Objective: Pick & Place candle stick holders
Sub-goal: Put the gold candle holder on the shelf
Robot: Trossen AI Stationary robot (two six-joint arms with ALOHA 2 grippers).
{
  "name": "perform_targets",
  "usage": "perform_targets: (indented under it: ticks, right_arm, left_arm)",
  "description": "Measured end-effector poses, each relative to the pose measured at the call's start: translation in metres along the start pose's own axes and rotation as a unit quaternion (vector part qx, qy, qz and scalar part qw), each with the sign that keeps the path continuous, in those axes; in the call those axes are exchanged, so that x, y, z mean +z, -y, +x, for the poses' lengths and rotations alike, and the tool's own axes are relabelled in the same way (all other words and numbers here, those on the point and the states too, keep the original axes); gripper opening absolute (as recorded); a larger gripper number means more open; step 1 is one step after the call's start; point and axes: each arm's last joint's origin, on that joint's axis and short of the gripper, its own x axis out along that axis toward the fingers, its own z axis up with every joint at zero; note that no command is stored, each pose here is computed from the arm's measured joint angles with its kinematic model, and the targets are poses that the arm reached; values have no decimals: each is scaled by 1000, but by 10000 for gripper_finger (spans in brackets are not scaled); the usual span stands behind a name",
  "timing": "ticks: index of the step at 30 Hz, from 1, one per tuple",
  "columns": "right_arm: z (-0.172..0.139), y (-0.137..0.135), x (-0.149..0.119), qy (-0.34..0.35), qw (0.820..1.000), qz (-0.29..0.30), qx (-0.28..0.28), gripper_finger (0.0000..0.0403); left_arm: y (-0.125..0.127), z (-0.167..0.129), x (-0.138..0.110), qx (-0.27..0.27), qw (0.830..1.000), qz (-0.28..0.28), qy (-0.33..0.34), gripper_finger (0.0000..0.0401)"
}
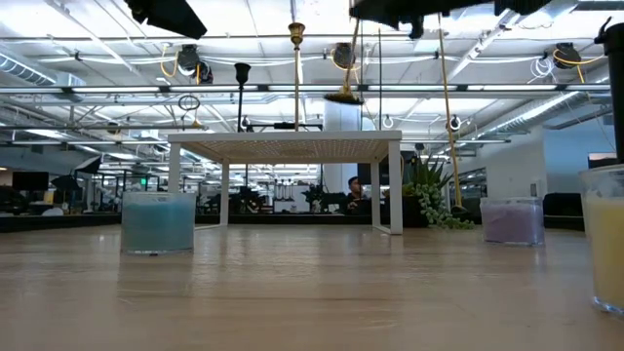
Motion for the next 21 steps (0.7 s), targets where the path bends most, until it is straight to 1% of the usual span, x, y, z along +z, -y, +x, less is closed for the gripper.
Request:
perform_targets:
  ticks: [6,11,17,21]
  right_arm:
    - [9,32,-12,-44,997,21,-57,13]
    - [17,41,-23,-69,996,41,-33,13]
    - [29,47,-41,-92,994,38,-49,13]
    - [32,50,-43,-84,995,30,-55,13]
  left_arm:
    - [0,0,0,0,1000,3,0,189]
    - [0,0,0,0,1000,3,0,189]
    - [0,0,1,0,1000,0,3,189]
    - [0,0,1,0,1000,0,3,189]
